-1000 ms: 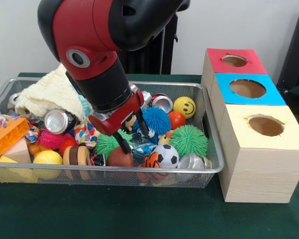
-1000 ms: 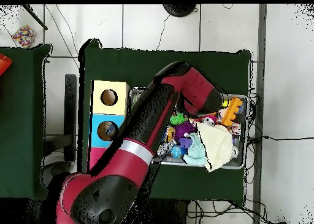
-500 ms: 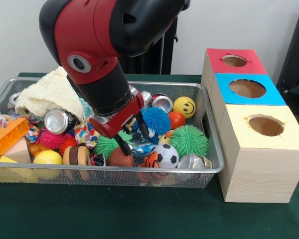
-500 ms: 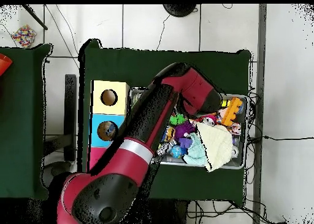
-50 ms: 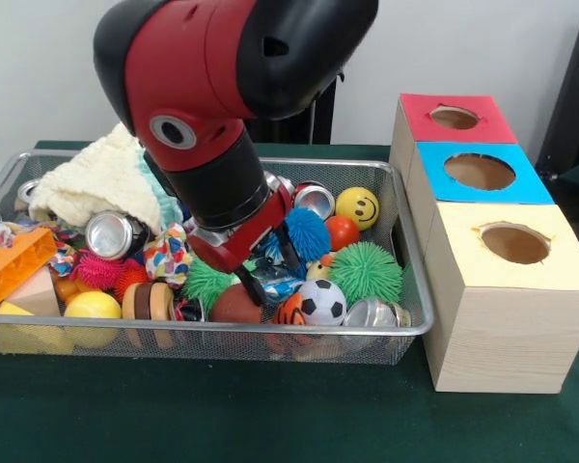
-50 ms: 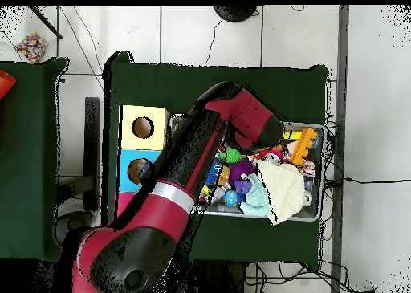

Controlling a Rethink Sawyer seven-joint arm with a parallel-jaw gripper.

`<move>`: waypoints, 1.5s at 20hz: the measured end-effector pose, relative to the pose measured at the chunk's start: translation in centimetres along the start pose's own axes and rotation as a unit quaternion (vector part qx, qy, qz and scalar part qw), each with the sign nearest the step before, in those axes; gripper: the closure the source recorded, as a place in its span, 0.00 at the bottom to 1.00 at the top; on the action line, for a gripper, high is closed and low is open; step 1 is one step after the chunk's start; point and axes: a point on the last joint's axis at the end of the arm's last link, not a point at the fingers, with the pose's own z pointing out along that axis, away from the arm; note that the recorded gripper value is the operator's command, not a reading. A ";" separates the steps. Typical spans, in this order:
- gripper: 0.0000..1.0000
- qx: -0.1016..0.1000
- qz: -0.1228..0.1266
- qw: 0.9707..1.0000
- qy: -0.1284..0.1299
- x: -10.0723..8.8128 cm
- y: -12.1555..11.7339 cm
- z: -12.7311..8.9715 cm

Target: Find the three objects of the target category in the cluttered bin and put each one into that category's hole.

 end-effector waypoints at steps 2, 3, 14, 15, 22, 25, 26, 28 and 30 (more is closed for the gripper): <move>0.00 -0.004 0.000 1.000 0.004 0.1 0.2 0.7; 0.00 -0.005 0.000 1.000 0.007 0.2 0.3 1.0; 0.00 -0.020 -0.001 0.999 0.031 1.5 0.9 3.9; 0.00 -0.021 -0.001 0.999 0.033 1.6 1.0 4.1; 0.00 -0.044 -0.016 0.997 0.068 2.3 1.3 5.3; 0.00 -0.051 -0.021 0.995 0.081 2.4 1.3 5.5; 0.00 -0.058 -0.027 0.993 0.095 2.6 1.3 5.6; 0.00 -0.060 -0.029 0.993 0.100 2.7 1.3 5.7; 0.00 -0.067 -0.031 0.991 0.112 3.0 1.4 5.9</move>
